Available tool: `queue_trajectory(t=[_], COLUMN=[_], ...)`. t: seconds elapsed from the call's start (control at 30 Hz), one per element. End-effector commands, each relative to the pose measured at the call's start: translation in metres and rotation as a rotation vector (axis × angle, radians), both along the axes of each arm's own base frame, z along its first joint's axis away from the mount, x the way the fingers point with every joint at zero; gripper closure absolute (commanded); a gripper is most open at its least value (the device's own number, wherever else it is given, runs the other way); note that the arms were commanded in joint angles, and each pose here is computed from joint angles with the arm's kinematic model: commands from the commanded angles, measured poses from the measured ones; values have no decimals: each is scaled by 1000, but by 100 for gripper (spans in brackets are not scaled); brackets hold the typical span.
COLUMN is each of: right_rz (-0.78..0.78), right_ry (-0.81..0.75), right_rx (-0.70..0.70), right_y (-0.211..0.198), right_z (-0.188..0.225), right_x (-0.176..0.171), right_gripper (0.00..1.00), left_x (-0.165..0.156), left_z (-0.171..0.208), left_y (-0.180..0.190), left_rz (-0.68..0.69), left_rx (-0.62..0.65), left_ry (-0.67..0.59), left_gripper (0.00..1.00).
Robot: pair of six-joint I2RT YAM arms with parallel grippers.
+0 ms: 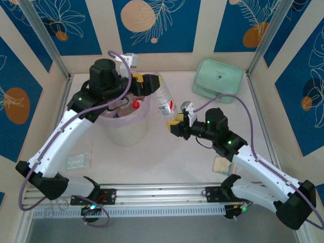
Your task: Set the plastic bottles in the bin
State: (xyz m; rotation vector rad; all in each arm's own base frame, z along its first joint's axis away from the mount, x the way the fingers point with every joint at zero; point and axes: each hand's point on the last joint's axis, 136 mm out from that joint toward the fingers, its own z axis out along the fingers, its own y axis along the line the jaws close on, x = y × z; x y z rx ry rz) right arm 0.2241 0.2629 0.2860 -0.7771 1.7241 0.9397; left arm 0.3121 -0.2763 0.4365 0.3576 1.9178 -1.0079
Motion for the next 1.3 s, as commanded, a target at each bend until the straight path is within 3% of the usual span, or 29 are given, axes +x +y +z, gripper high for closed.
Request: queue_trajectory(t=[0.0,0.37,0.47,0.53,0.6,0.67,0.7,0.73,1.0,1.17,1.27], right_rz=[26,9,-3,-13,-34,-108,-137,-165,-310,-517,-565], right_ry=[-88,-52,-30,-14,6,27,32,36,117,163,211], right_rx=[47,24,26,30,32,18,8,0,36,68,95], right_y=[5,8,5,1,-4,-15,-20,-25,-68,-116,-135], right_z=[27,15,13,11,9,6,4,3,-6,-16,-27], right_x=[-2,8,10,12,14,23,26,29,29,33,28], right_gripper=[100,100,91,79,53,19,6,1,1,1,1], left_x=[3,11,15,17,18,20,21,23,38,58,60], left_z=[2,-2,1,3,5,8,8,11,45,87,110], left_y=[-3,-10,-11,-13,-13,-10,-9,-5,27,67,93], left_rz=[8,7,12,11,12,28,38,54,164,241,293], left_rx=[5,-13,-24,-34,-40,-31,-25,-22,-56,-125,-145], left_ry=[-11,-13,-23,-27,-31,-42,-46,-57,-148,-227,-285], left_gripper=[1,49,58,61,64,66,67,68,76,85,91])
